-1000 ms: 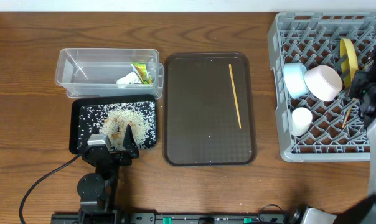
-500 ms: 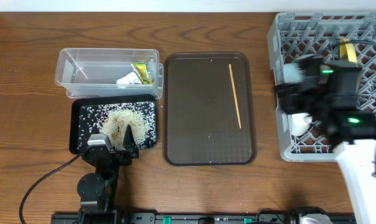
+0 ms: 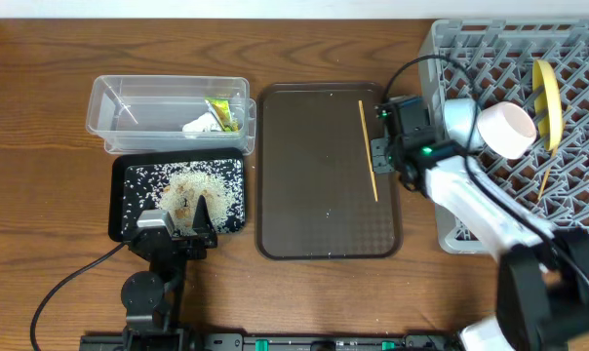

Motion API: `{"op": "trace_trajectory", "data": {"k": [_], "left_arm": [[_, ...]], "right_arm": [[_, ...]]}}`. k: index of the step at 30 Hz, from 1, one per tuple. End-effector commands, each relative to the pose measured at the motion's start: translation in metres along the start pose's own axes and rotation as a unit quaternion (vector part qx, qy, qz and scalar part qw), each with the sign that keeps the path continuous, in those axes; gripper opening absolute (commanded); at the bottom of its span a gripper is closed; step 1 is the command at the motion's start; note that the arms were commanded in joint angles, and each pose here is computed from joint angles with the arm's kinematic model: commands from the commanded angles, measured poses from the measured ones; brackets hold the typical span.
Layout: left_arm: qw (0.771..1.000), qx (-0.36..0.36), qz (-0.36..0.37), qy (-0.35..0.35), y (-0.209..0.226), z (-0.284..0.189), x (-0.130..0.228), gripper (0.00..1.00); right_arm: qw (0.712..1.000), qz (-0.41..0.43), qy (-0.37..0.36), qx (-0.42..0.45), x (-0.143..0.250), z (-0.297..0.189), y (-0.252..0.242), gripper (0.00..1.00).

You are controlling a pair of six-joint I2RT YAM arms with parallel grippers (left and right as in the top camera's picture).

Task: Sort waste into correct bins and load items into the dishwasher rack
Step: 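Reach the right gripper back to the remaining chopstick and grasp, then carry the second chopstick into the dish rack and release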

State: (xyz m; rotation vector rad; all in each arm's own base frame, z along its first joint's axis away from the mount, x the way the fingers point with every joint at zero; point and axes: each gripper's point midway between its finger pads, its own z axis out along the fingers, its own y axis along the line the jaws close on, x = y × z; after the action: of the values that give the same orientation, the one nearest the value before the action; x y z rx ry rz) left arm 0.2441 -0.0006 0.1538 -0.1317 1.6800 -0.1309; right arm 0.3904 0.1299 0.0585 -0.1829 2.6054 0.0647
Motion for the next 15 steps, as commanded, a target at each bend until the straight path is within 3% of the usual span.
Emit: {"op": "trace_trajectory", "data": {"k": [1, 6, 10, 15], "left_arm": [[1.0, 0.0, 0.006, 0.018, 0.002, 0.002, 0.015, 0.93], [1.0, 0.0, 0.006, 0.018, 0.002, 0.002, 0.015, 0.94], [1.0, 0.0, 0.006, 0.018, 0.002, 0.002, 0.015, 0.93], [1.0, 0.0, 0.006, 0.018, 0.002, 0.002, 0.015, 0.94]], "right_arm": [[0.999, 0.001, 0.039, -0.032, 0.022, 0.022, 0.018, 0.28], [0.996, 0.009, 0.082, -0.023, 0.048, 0.047, 0.023, 0.29], [0.996, 0.017, 0.09, -0.021, 0.051, 0.048, 0.022, 0.04], [0.998, 0.028, 0.035, -0.032, 0.012, 0.001, 0.019, 0.01]]}}
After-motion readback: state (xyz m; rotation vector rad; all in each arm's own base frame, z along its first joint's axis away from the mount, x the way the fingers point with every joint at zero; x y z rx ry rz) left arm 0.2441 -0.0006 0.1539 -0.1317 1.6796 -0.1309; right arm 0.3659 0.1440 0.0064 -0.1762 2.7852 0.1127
